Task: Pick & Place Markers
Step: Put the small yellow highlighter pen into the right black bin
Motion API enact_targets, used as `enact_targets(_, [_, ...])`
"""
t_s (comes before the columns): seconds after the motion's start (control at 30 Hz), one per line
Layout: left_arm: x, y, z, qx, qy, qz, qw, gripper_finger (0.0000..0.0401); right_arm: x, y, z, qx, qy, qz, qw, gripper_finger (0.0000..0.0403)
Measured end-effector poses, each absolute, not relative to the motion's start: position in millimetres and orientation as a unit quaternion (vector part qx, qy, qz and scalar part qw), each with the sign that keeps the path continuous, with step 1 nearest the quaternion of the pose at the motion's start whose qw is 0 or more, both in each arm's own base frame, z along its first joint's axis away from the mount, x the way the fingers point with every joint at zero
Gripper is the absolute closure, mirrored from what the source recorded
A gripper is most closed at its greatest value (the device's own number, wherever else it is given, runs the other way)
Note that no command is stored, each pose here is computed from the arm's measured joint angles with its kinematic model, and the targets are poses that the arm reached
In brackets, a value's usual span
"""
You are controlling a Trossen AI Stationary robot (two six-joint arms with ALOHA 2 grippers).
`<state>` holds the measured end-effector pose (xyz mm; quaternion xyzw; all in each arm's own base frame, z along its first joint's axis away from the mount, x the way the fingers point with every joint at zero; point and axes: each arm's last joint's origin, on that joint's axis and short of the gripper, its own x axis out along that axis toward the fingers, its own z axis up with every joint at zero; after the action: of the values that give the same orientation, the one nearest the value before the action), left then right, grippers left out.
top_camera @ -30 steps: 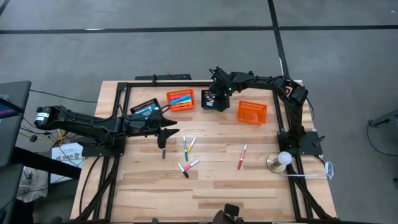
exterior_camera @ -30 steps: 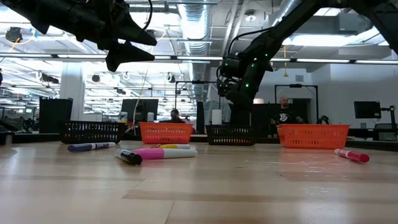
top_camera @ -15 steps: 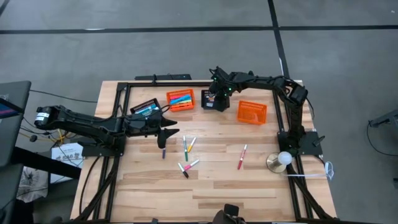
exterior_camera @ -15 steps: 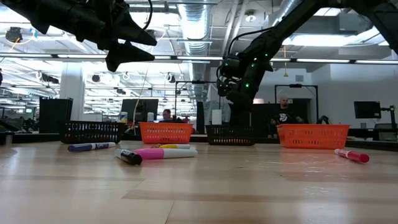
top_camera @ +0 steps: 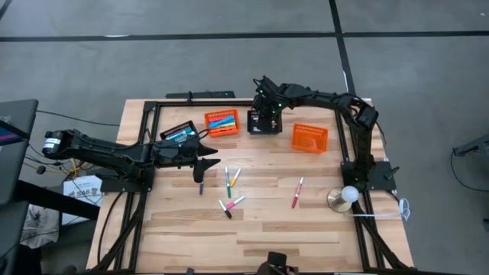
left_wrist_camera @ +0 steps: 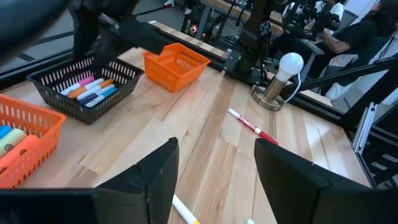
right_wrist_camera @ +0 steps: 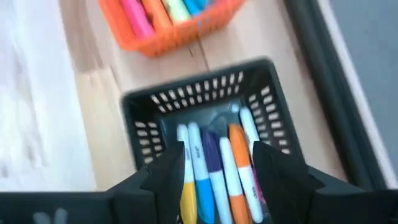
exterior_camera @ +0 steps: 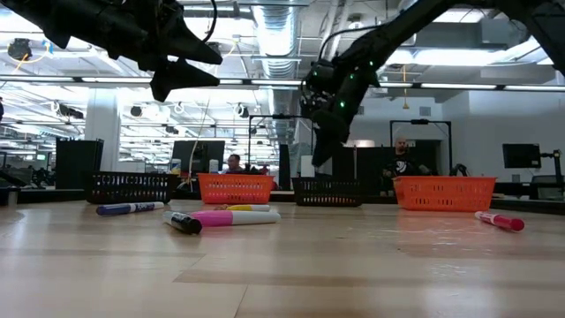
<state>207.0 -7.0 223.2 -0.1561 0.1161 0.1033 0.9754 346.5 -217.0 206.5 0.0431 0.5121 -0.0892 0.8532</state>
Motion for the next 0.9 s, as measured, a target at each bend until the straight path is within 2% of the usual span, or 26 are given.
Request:
enact_targets(0.23, [207,-7,223,-0.153,0.116,0.103,0.976,0.0192,350,-200,239,0.055,0.467,-0.03,0.882,0.023])
enact_targets(0.4, [207,-7,224,-0.154,0.112,0.103,0.976,0.0192,330,-188,260,0.082,0.451,-0.008,0.889,0.0232])
enact_targets(0.6, [207,-7,225,-0.155,0.105,0.102,0.977,0.0192,294,-167,277,0.098,0.42,-0.037,0.901,0.0229])
enact_targets(0.9, [208,-7,227,-0.157,0.096,0.102,0.978,0.0192,228,-130,290,0.101,0.347,-0.157,0.919,0.0233])
